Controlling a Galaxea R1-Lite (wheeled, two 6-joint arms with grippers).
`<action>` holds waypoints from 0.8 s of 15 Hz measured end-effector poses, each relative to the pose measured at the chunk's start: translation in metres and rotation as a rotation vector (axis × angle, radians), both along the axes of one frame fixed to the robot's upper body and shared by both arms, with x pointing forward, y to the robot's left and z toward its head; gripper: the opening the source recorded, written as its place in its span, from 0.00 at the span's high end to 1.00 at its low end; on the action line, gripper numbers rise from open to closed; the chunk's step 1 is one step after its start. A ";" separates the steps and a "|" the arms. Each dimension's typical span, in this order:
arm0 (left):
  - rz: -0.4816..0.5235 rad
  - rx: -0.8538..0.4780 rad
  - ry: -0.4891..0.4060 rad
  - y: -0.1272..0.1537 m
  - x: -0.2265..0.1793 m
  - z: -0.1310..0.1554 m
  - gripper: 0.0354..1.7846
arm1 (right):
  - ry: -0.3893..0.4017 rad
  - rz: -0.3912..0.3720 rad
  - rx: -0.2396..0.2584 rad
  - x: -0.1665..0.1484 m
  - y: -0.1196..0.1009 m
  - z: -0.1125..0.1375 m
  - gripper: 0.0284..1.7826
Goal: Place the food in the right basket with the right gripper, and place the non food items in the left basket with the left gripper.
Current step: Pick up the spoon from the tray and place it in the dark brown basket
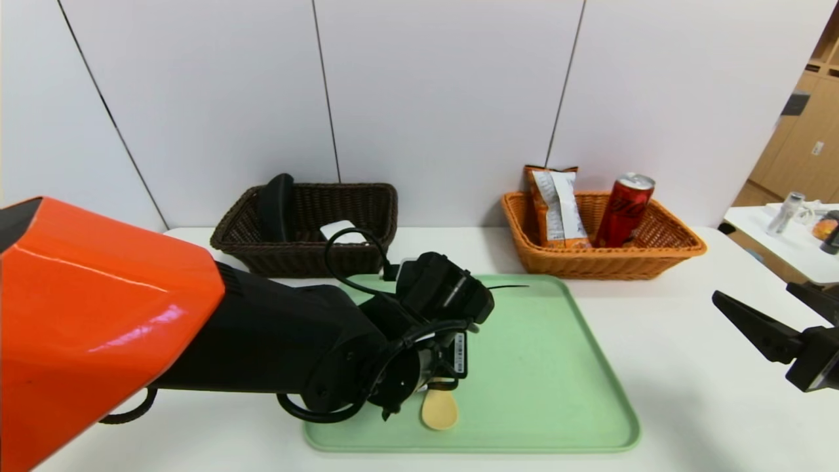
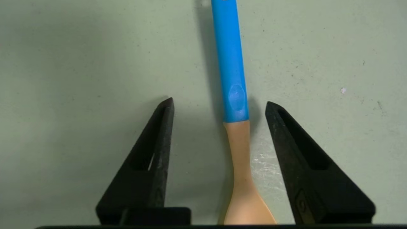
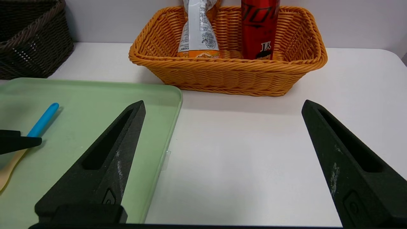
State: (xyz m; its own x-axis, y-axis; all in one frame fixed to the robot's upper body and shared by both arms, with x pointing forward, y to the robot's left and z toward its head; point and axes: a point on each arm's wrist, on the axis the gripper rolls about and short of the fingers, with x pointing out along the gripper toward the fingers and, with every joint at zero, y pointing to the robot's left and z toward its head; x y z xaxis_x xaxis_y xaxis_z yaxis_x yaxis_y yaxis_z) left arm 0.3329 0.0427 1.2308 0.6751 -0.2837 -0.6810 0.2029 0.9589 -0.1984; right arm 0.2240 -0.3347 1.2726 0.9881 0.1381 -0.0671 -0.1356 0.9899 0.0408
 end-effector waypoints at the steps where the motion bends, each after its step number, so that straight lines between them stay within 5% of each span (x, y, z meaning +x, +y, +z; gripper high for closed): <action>1: -0.003 0.004 0.000 0.000 0.000 0.000 0.52 | 0.000 0.000 0.000 0.000 0.000 0.000 0.05; 3: -0.004 0.006 0.003 0.000 0.000 -0.001 0.66 | -0.002 0.000 0.000 -0.001 0.000 0.000 0.05; 4: -0.005 0.008 0.005 0.000 0.000 -0.001 0.94 | -0.003 -0.001 0.000 -0.001 0.000 0.001 0.05; 12: 0.013 0.009 -0.031 0.004 0.002 0.008 0.94 | -0.006 0.000 0.000 -0.002 0.000 0.001 0.05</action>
